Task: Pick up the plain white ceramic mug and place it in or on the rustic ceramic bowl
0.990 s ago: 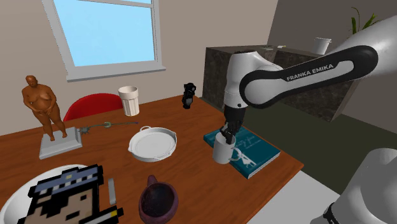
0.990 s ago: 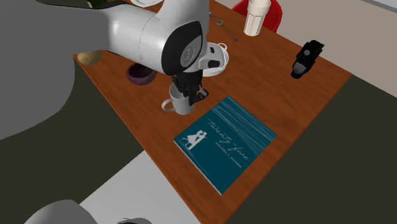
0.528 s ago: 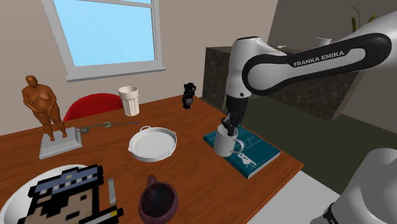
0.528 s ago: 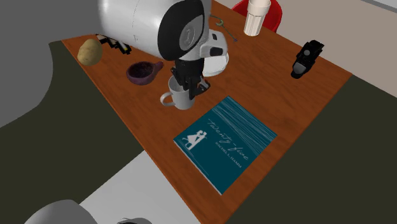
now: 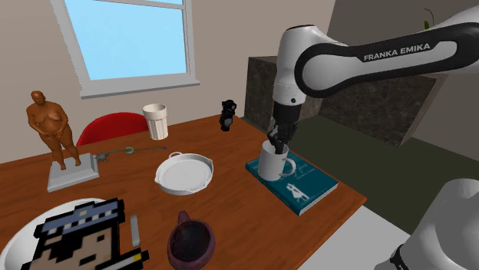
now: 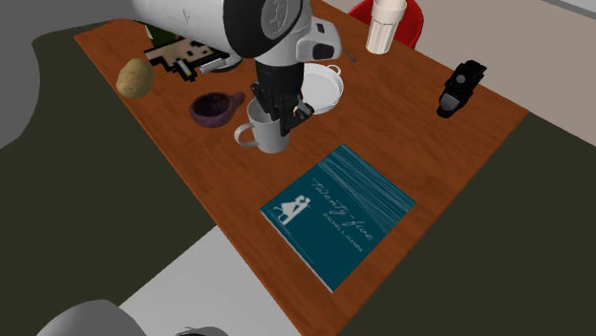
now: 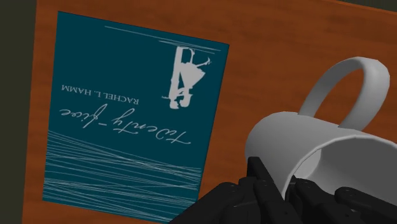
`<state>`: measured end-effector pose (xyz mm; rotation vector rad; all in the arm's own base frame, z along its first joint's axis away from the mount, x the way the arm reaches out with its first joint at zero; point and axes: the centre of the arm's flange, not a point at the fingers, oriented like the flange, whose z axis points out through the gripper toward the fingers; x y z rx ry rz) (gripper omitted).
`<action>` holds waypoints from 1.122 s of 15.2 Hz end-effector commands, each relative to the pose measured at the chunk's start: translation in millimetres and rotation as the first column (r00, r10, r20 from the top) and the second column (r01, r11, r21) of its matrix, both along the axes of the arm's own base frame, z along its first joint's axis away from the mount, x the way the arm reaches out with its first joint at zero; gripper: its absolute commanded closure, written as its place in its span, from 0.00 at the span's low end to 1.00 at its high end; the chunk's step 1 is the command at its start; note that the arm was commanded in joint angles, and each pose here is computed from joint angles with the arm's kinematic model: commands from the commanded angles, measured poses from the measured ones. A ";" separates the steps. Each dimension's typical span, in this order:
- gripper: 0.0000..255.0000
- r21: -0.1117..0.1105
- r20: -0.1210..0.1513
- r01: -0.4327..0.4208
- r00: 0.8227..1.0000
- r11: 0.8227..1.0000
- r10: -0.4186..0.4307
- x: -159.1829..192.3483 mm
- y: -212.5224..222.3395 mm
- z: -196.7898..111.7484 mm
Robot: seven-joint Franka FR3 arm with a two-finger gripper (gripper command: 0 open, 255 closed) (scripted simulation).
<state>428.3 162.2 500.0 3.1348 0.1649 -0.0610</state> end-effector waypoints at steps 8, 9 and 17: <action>1.00 0.000 0.000 0.000 1.000 1.000 0.000 -6.3 112.0 12.0; 1.00 0.000 0.000 0.000 1.000 1.000 0.000 -7.0 125.1 13.1; 1.00 0.000 0.000 0.000 1.000 1.000 0.000 -12.4 230.2 22.1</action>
